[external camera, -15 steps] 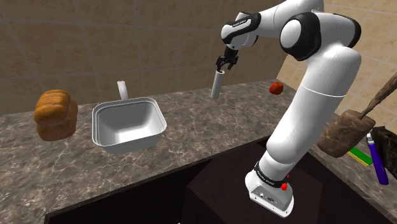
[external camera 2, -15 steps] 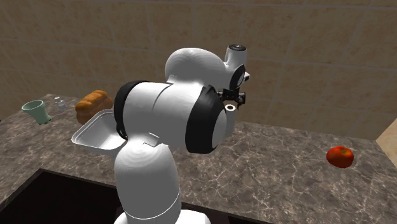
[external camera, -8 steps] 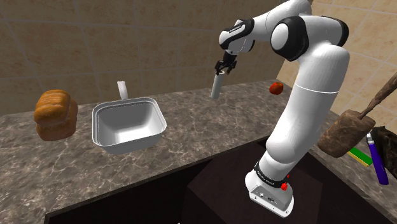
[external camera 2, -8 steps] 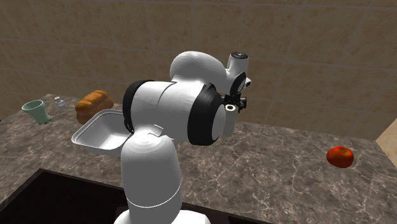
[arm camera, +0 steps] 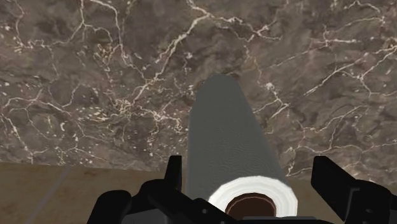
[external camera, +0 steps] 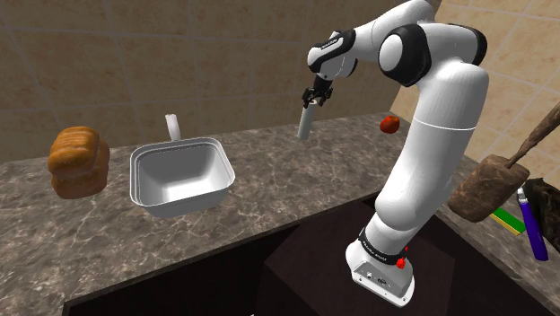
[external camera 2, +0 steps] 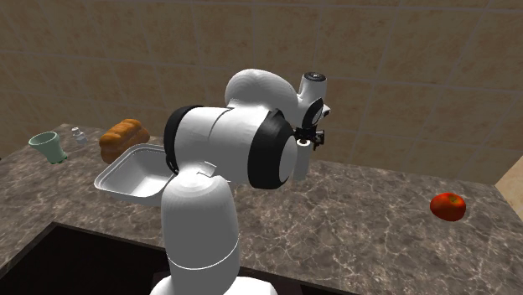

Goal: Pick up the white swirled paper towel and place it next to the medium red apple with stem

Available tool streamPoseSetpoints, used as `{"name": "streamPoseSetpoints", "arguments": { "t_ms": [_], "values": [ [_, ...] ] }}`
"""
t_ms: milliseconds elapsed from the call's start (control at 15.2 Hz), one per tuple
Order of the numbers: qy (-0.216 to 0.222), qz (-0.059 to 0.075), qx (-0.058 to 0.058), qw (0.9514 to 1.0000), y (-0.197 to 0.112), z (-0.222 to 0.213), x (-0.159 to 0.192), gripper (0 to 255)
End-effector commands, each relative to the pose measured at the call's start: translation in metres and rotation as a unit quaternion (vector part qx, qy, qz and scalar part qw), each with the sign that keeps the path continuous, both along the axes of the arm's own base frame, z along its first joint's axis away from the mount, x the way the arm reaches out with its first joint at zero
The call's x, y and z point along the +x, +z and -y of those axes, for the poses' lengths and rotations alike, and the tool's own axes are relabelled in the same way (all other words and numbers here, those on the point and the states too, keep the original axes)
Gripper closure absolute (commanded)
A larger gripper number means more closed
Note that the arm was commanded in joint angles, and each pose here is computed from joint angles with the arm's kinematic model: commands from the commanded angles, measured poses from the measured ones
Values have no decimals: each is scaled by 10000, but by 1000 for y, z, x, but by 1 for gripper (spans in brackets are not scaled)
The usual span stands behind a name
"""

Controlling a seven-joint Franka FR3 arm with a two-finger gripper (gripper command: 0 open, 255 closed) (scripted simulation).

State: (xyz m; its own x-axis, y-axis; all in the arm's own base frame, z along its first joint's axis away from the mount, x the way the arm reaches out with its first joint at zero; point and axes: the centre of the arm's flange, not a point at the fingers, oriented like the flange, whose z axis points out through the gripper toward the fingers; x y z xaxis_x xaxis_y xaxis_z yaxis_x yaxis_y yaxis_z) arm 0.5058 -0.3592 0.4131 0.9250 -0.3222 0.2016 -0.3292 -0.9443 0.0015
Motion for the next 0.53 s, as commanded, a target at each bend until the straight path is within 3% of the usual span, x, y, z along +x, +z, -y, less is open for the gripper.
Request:
{"name": "streamPoseSetpoints", "arguments": {
  "t_ms": [0,66,462],
  "values": [
    [0,0,0,10000,0,0,0,0],
    [0,0,0,10000,0,0,0,255],
    [0,0,0,10000,0,0,0,255]
  ]
}}
